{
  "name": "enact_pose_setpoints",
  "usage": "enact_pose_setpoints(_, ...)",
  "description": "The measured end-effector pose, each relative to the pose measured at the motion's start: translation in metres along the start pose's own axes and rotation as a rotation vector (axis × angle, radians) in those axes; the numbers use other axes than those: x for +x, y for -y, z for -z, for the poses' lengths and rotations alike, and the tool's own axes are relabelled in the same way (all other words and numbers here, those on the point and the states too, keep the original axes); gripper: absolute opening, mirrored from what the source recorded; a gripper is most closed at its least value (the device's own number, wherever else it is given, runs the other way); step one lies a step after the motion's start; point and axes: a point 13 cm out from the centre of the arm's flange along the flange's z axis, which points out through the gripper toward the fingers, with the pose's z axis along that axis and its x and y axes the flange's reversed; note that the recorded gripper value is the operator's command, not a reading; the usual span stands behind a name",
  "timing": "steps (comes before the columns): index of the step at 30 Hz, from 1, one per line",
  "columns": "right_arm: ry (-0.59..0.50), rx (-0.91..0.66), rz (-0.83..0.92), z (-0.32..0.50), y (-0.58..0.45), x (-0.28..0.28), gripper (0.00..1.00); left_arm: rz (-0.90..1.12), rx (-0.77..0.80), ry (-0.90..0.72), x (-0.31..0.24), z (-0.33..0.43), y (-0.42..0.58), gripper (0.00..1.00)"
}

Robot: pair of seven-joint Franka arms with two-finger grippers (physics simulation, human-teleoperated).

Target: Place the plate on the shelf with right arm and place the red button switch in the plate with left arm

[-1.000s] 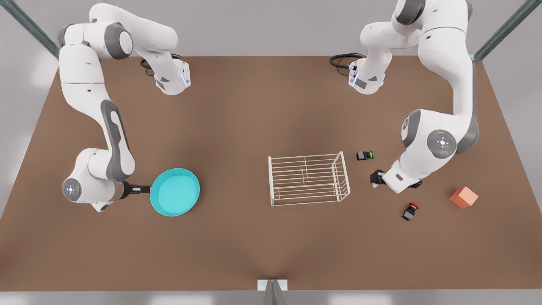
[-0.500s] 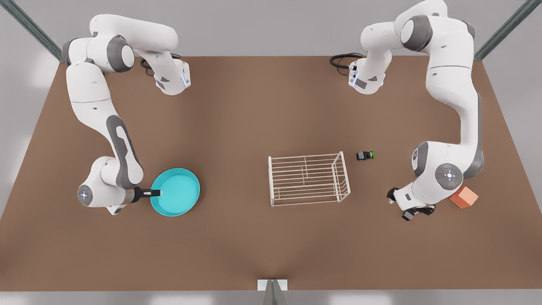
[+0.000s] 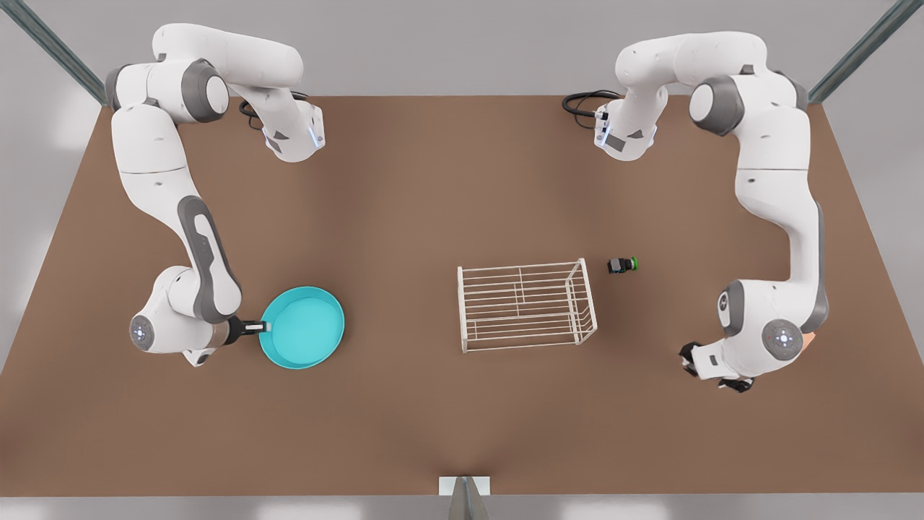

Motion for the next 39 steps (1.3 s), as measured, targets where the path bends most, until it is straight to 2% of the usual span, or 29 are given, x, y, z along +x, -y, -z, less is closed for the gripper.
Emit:
enact_pose_setpoints(3, 0.042, -0.001, 0.034, 0.046, -0.011, -0.018, 0.10, -0.020, 0.007, -0.002, 0.007, -0.014, -0.006, 1.00)
enact_pose_setpoints(8, 0.047, -0.002, 0.089, 0.105, -0.038, -0.025, 0.10, -0.049, 0.025, -0.011, 0.021, -0.037, -0.009, 1.00)
enact_pose_setpoints(12, 0.044, 0.025, 0.188, 0.148, -0.114, -0.017, 0.10, -0.057, 0.035, -0.016, 0.040, -0.055, -0.013, 1.00)
enact_pose_setpoints(18, 0.028, 0.042, 0.268, 0.162, -0.219, 0.000, 0.10, -0.091, 0.045, -0.013, 0.047, -0.072, -0.003, 1.00)
enact_pose_setpoints(26, -0.020, 0.030, 0.309, 0.128, -0.381, 0.046, 0.11, -0.119, 0.030, 0.006, 0.047, -0.074, -0.002, 0.99)
enact_pose_setpoints(27, -0.026, 0.031, 0.305, 0.121, -0.399, 0.053, 0.11, -0.123, 0.027, 0.008, 0.046, -0.073, -0.002, 0.86)
enact_pose_setpoints(28, -0.026, 0.040, 0.302, 0.113, -0.417, 0.060, 0.11, -0.126, 0.024, 0.010, 0.046, -0.072, -0.003, 0.81)
enact_pose_setpoints(30, -0.021, 0.077, 0.304, 0.088, -0.454, 0.075, 0.11, -0.131, 0.022, 0.012, 0.045, -0.072, -0.003, 0.77)
enact_pose_setpoints(33, 0.001, 0.103, 0.272, 0.048, -0.495, 0.085, 0.11, -0.139, 0.022, 0.013, 0.043, -0.074, -0.001, 0.77)
enact_pose_setpoints(36, 0.049, 0.090, 0.211, 0.018, -0.519, 0.079, 0.11, -0.144, 0.023, 0.014, 0.041, -0.076, 0.001, 0.67)
enact_pose_setpoints(39, 0.111, 0.054, 0.155, -0.004, -0.547, 0.073, 0.11, -0.146, 0.021, 0.015, 0.041, -0.075, 0.001, 0.49)
